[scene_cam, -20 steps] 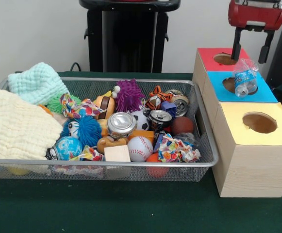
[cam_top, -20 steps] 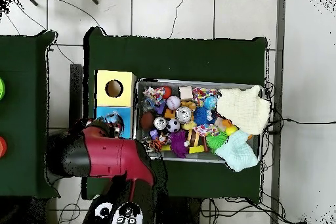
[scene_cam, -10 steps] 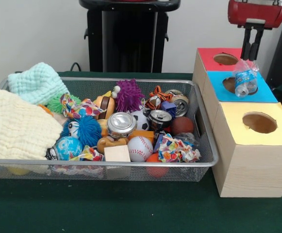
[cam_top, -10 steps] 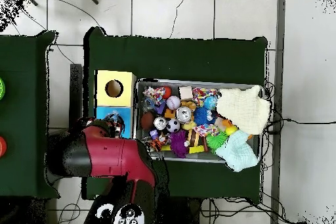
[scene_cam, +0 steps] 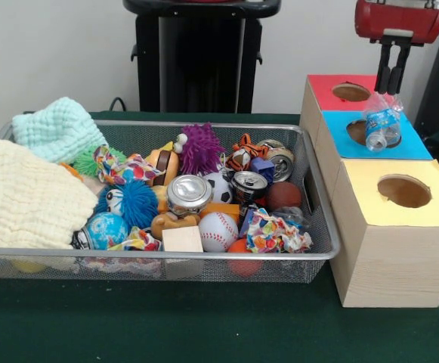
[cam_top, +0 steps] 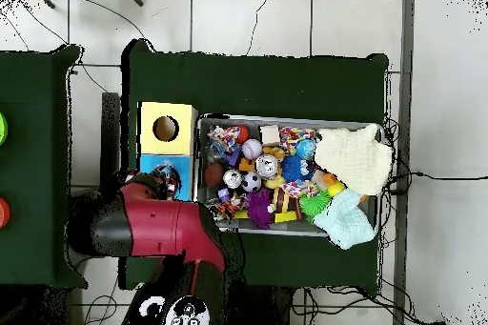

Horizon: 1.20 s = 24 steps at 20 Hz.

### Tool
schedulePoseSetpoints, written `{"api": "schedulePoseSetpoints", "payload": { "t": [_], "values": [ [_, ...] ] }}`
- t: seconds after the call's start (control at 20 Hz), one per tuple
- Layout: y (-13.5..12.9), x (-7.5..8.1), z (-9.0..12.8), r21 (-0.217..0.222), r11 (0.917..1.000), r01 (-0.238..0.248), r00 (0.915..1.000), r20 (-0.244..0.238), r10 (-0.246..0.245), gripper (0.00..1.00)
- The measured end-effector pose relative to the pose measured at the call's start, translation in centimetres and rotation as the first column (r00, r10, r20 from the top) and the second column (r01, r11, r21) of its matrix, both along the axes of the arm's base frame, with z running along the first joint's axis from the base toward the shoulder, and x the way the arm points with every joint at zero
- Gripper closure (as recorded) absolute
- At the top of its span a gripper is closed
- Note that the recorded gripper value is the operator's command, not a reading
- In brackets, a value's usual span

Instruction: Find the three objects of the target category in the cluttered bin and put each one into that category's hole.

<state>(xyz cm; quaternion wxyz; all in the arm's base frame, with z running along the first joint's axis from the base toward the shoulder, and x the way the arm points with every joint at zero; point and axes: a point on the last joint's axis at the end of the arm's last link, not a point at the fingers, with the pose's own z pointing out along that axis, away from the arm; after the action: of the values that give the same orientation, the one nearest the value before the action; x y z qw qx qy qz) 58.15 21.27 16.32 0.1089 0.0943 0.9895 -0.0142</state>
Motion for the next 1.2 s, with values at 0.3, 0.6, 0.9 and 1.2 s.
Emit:
{"api": "schedulePoseSetpoints", "payload": {
  "t": [0.3,0.6,0.9,1.2],
  "values": [
    [0.0,-0.1,-0.4,-0.002,1.0000,0.000,1.0000,-0.007,0.000,1.00],
    [-0.2,-0.7,-1.6,-0.007,1.0000,0.002,0.9995,-0.033,-0.002,1.00],
    [-0.8,-1.3,-2.7,-0.011,0.9999,0.010,0.9982,-0.058,-0.011,1.00],
    [-1.1,-1.8,-3.8,-0.016,0.9998,0.015,0.9965,-0.082,-0.016,1.00]
  ]
}}
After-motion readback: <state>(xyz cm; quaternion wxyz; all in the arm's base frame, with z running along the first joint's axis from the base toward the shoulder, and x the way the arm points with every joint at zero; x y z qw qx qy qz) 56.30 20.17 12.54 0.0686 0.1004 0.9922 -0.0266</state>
